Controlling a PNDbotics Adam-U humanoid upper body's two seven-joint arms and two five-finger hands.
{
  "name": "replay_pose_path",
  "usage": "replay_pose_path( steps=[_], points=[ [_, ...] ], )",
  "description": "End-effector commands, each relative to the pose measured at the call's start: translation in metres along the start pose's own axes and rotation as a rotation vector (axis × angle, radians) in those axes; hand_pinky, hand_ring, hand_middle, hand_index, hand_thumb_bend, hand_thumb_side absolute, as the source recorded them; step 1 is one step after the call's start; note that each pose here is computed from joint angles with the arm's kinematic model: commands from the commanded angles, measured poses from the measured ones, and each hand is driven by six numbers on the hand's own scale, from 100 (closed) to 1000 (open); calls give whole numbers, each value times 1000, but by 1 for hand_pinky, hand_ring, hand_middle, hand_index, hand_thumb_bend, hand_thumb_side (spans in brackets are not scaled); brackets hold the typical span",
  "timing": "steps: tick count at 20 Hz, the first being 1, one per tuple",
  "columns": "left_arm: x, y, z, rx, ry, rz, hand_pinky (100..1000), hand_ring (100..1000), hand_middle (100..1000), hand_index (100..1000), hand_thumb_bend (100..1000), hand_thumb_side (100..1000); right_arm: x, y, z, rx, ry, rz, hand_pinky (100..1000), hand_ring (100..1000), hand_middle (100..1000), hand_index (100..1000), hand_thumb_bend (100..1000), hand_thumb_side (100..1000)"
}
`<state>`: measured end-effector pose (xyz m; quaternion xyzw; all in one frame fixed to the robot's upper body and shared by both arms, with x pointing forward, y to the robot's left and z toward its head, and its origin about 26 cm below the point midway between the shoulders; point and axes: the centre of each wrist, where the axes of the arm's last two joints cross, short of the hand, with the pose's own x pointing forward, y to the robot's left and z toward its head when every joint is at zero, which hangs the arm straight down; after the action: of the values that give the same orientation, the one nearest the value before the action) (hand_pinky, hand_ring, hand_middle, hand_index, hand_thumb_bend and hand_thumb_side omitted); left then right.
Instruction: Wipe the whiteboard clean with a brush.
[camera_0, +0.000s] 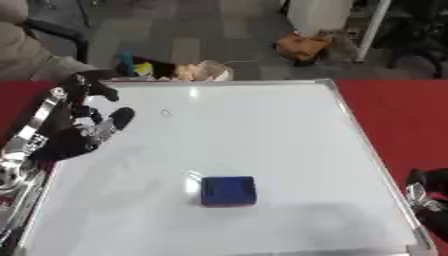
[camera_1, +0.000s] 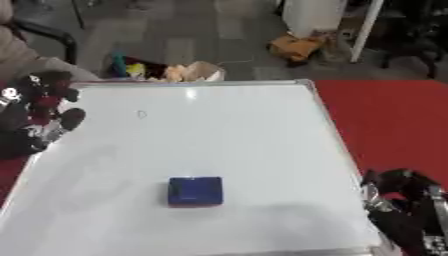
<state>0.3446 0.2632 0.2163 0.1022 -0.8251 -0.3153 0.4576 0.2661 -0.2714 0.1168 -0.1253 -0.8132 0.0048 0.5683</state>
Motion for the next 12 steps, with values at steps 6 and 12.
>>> replay_pose_path(
  steps=[6,12],
  points=[
    [15,-4,-18,-162,-43,-166,376,770,570,847,596,457,8,-2,-3,13,-30,-1,175,465,353,483,100,100],
    [19,-16,-32,-264,-57,-256,387,766,570,854,610,474,8,-2,-3,16,-30,-2,174,466,353,483,100,100]
  ],
)
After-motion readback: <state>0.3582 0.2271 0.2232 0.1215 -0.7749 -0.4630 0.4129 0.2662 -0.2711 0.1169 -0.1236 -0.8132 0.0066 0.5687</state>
